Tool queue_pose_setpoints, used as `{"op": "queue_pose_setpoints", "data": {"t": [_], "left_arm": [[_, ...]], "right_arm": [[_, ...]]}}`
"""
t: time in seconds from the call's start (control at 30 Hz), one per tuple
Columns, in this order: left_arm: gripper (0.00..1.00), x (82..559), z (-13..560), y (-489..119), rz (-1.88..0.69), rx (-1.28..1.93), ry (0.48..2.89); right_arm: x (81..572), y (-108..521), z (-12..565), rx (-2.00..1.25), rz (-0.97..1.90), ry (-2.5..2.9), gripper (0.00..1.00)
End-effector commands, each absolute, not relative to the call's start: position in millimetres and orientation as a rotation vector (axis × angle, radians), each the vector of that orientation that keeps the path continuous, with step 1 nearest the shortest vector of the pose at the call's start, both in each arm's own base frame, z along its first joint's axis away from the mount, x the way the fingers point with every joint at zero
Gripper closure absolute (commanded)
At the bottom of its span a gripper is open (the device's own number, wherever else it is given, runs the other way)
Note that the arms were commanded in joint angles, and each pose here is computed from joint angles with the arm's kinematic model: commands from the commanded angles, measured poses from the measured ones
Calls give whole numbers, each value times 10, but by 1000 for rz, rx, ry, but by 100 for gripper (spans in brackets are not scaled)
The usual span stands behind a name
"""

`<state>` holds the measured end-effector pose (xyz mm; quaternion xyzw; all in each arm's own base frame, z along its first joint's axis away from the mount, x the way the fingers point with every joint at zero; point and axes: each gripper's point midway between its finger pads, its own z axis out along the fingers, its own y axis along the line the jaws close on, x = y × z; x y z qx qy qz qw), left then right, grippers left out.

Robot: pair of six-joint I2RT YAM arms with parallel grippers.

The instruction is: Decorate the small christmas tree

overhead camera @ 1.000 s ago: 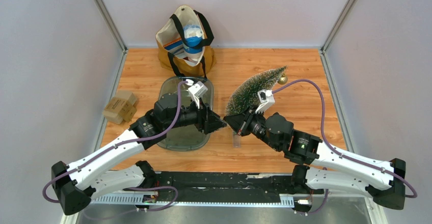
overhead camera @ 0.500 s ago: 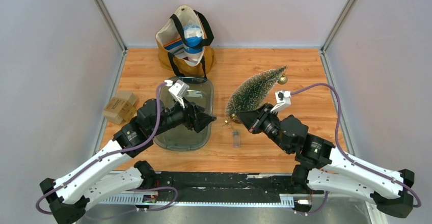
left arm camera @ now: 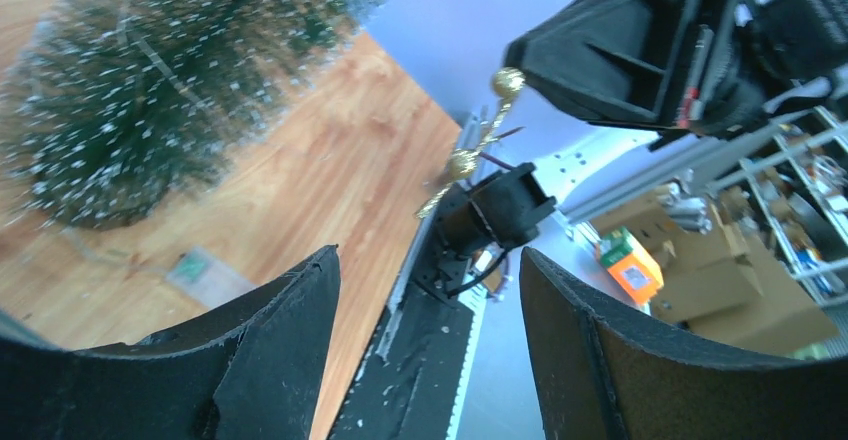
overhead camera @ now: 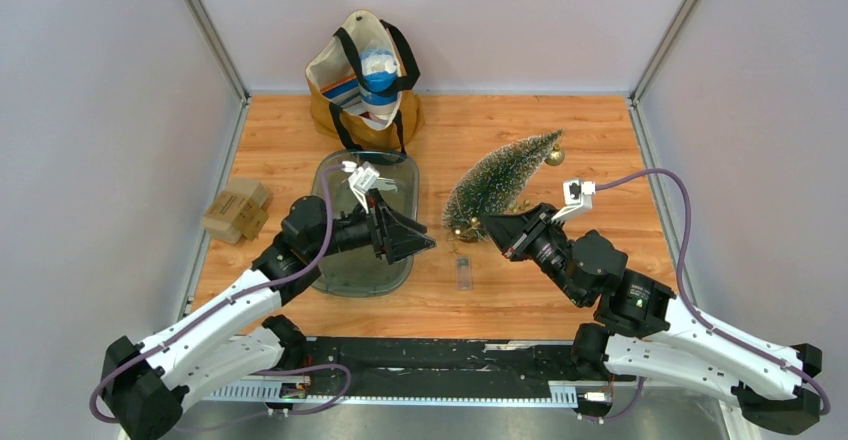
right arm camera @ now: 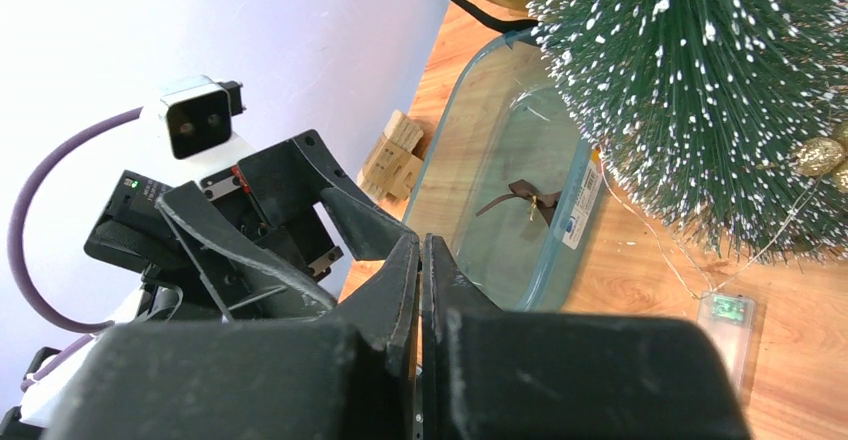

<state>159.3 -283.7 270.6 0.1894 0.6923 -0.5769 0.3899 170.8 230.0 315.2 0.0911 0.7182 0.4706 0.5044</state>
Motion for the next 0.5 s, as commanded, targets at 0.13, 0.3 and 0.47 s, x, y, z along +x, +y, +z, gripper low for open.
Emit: {"op": "queue_pose_setpoints", "data": {"t": [0.13, 0.3, 0.47], "left_arm": [[30, 1422, 3069, -3006, -1677, 604, 1570], [33, 1460, 2956, -3074, -1682, 612, 1603], [35, 1484, 2904, -3156, -1690, 618, 1616]], "right_arm": [[1729, 2242, 3235, 261, 1146, 1708, 100], [1708, 2262, 3276, 253, 1169, 1703, 100], [1692, 2298, 3285, 248, 1192, 1700, 100]]}}
